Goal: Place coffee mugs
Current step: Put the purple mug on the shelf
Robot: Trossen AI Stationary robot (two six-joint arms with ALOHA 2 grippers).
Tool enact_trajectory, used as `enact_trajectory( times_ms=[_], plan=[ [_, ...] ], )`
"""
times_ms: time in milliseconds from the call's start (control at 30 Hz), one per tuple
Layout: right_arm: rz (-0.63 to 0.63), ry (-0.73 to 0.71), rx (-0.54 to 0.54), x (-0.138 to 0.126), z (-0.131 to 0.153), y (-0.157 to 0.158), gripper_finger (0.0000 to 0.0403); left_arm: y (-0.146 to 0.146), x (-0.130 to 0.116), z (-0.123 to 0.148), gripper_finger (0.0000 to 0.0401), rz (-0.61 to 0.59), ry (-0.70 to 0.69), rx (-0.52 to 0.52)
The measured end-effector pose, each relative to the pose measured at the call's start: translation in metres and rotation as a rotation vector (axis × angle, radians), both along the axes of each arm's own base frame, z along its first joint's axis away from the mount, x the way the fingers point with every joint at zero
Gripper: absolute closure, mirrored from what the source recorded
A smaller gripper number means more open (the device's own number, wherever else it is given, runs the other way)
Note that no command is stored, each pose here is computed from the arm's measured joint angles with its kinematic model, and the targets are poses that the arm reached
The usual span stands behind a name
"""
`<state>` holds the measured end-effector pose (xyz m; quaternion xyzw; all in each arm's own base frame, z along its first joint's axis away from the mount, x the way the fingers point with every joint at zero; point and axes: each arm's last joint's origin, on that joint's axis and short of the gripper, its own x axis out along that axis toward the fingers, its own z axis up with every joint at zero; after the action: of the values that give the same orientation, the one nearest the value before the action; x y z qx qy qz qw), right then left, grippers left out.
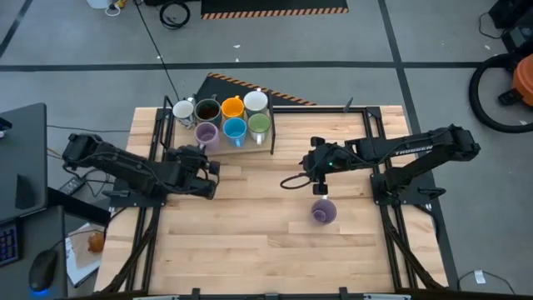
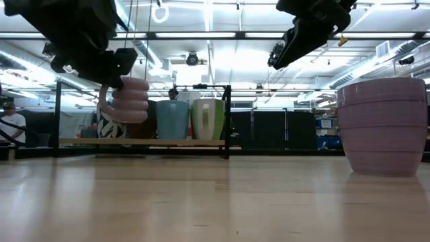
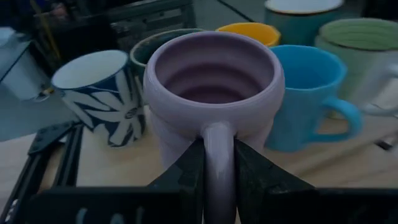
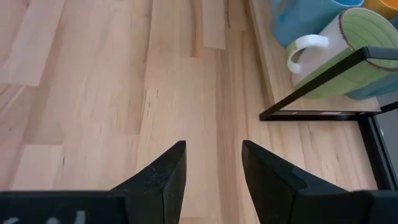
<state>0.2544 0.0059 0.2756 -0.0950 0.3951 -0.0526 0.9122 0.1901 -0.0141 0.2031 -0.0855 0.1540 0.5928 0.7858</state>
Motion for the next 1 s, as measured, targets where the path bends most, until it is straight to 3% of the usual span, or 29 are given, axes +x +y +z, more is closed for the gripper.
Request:
enact_trajectory(
  times_ms=[300, 500, 733, 1000],
  plan=[
    [0.014, -0.007, 0.012, 0.001, 0.0, 0.001, 0.0242, 0.018, 0.005, -0.002, 0.0334, 0.084, -0.034, -0.12],
    [0.02, -0.015, 0.006, 0.001, 0.001, 0.001, 0.0242, 0.022, 0.017, -0.001, 0.0338, 0.075, -0.098, -0.121],
    [0.022, -0.027, 0.009, 0.002, 0.002, 0.001, 0.0242, 0.027, 0.029, -0.022, 0.0338, 0.119, -0.05, -0.114],
    [0.037, -0.034, 0.011, 0.002, 0.002, 0.005, 0.0242, 0.027, 0.038, -0.034, 0.0338, 0.161, -0.103, -0.069]
  ],
)
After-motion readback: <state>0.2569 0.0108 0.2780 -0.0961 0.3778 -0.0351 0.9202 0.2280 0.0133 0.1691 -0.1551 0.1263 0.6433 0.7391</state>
